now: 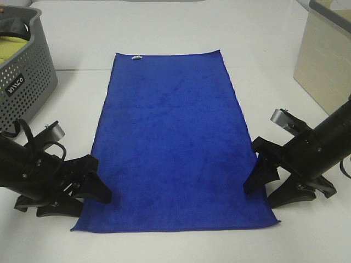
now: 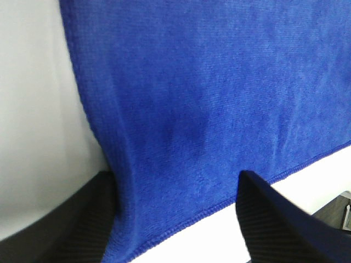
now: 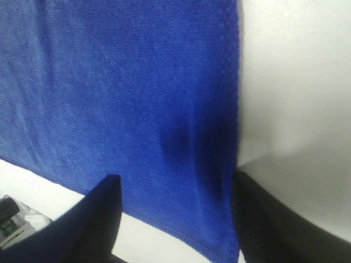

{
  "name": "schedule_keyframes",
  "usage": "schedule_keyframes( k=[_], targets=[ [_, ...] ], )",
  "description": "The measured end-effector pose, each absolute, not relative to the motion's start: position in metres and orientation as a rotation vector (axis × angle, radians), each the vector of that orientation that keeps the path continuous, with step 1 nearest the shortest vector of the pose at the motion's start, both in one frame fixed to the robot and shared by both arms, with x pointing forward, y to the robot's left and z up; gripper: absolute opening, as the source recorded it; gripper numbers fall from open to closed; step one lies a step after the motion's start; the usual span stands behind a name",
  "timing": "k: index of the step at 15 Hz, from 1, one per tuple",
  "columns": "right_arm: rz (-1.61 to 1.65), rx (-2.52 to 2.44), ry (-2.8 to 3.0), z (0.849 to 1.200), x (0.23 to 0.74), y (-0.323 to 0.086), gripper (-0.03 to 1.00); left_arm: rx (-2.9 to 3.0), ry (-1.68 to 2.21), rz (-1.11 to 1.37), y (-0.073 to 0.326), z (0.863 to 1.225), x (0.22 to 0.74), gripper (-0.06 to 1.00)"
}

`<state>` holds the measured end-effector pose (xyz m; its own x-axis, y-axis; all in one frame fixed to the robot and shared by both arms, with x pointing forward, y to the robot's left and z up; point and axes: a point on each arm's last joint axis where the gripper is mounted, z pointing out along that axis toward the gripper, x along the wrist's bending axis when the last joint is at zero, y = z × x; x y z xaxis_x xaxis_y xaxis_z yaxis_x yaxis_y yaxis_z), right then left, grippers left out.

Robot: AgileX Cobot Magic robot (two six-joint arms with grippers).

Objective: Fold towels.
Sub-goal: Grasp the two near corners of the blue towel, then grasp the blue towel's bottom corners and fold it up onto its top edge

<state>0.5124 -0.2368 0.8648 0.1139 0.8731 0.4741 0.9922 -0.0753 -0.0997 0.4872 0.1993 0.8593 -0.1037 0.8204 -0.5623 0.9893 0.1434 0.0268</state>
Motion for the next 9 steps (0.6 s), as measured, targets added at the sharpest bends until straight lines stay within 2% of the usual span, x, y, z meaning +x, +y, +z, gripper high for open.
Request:
schedule_keyframes(
  k=[2, 5, 6, 7, 8, 9],
  targets=[
    [-0.411, -2.003, -1.815, 0.8632, 0.5126, -0.2365, 0.5, 1.731, 1.988, -0.5, 0.1998, 0.8572, 0.4872, 0.5],
    [-0.415, -2.017, -1.817, 0.8621, 0.5135, -0.2368, 0.39, 1.754, 1.995, -0.474, 0.2017, 0.8532, 0.4875, 0.21],
    [-0.415, -2.017, -1.817, 0.8621, 0.5135, -0.2368, 0.39, 1.754, 1.995, -0.474, 0.2017, 0.8532, 0.4875, 0.21],
    [-0.419, -2.03, -1.812, 0.8609, 0.5142, -0.2374, 0.33, 1.766, 1.99, -0.464, 0.2022, 0.8521, 0.4877, 0.13],
    [-0.42, -2.044, -1.808, 0.8588, 0.5149, -0.2379, 0.19, 1.79, 1.966, -0.447, 0.2026, 0.8517, 0.4881, 0.01],
    [-0.42, -2.044, -1.808, 0.8588, 0.5149, -0.2379, 0.19, 1.79, 1.966, -0.447, 0.2026, 0.8517, 0.4881, 0.01]
  ],
)
